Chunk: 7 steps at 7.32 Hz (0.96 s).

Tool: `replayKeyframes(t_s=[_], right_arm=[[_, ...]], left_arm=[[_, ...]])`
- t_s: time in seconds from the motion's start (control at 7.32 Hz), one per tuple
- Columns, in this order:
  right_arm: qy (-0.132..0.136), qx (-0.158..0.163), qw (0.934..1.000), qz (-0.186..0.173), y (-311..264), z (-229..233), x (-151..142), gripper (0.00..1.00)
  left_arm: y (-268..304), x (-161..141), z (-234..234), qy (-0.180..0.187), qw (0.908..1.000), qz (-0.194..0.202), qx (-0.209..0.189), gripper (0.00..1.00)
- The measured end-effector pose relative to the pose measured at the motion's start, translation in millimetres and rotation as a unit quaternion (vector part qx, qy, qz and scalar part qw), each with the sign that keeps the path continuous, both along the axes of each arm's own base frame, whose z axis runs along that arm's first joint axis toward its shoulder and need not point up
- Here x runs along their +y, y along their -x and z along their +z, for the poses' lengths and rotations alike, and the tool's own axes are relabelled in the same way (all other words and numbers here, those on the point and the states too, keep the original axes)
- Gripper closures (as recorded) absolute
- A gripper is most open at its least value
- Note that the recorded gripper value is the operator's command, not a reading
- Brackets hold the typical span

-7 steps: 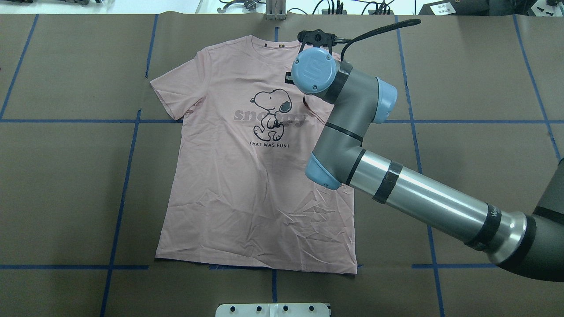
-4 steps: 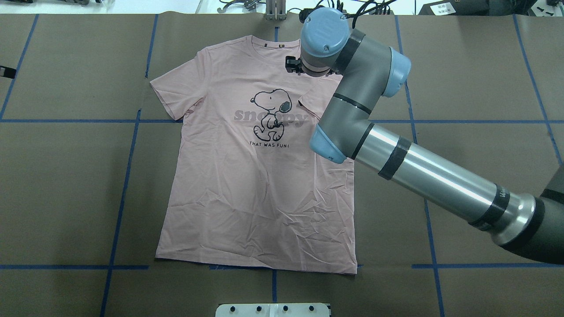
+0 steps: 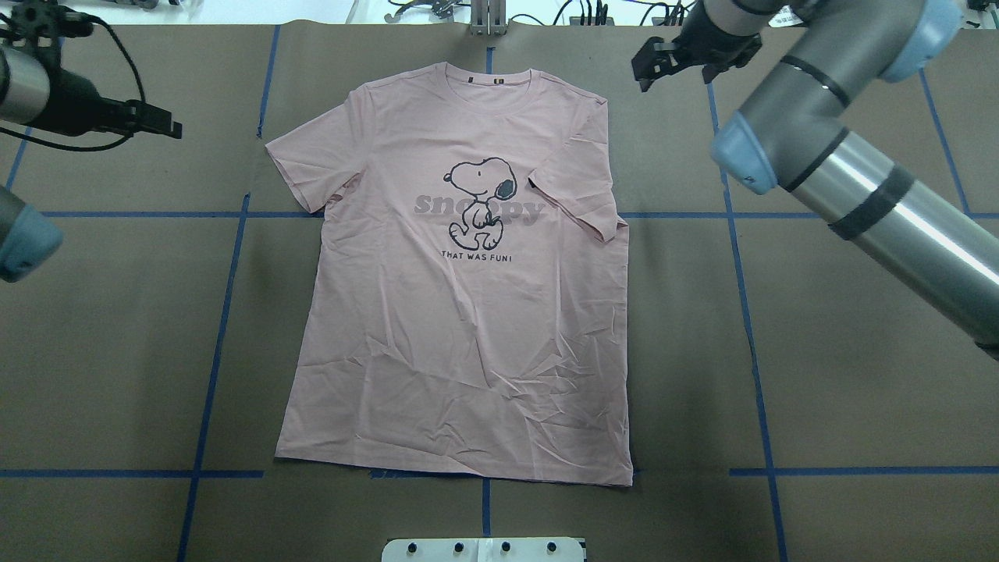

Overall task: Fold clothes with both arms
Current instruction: 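Raise the right gripper away while the left arm moves in, then move the left gripper toward the shirt shoulder nearest it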

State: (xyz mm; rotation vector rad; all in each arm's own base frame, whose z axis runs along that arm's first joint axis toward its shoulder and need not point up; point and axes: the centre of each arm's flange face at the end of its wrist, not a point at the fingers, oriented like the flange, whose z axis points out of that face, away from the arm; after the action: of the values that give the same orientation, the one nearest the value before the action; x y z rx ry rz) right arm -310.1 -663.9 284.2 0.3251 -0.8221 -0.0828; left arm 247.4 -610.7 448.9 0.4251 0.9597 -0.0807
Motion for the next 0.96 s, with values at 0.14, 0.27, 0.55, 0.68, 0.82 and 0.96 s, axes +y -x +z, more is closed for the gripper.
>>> replayKeyframes(t_s=[0.14, 0.27, 0.55, 0.68, 0.82, 0.96], right_arm=[[-0.007, 0.000, 1.0000, -0.007, -19.2, 12.3, 4.4, 0.00], [-0.010, 0.002, 0.9999, -0.008, -26.5, 18.2, 6.6, 0.00], [-0.010, 0.004, 0.9999, -0.009, -30.6, 25.3, 8.6, 0.00], [-0.009, 0.005, 0.9999, -0.009, -31.1, 28.1, 9.2, 0.00], [-0.008, 0.006, 0.9999, -0.008, -31.5, 29.8, 9.5, 0.00], [-0.008, 0.006, 0.9999, -0.008, -31.6, 31.3, 9.8, 0.00]], left_arm=[[-32.7, -17.5, -0.8, 0.013, 0.9998, -0.016, -0.007, 0.29], [-60.1, -31.1, -3.8, 0.024, 0.9993, -0.025, -0.013, 0.30], [-105.8, -44.1, -10.3, 0.033, 0.9983, -0.042, -0.025, 0.30], [-119.2, -48.3, -9.1, 0.036, 0.9979, -0.043, -0.031, 0.32], [-129.8, -51.0, -6.9, 0.039, 0.9977, -0.041, -0.037, 0.34], [-137.8, -52.2, -5.1, 0.040, 0.9977, -0.038, -0.040, 0.35]])
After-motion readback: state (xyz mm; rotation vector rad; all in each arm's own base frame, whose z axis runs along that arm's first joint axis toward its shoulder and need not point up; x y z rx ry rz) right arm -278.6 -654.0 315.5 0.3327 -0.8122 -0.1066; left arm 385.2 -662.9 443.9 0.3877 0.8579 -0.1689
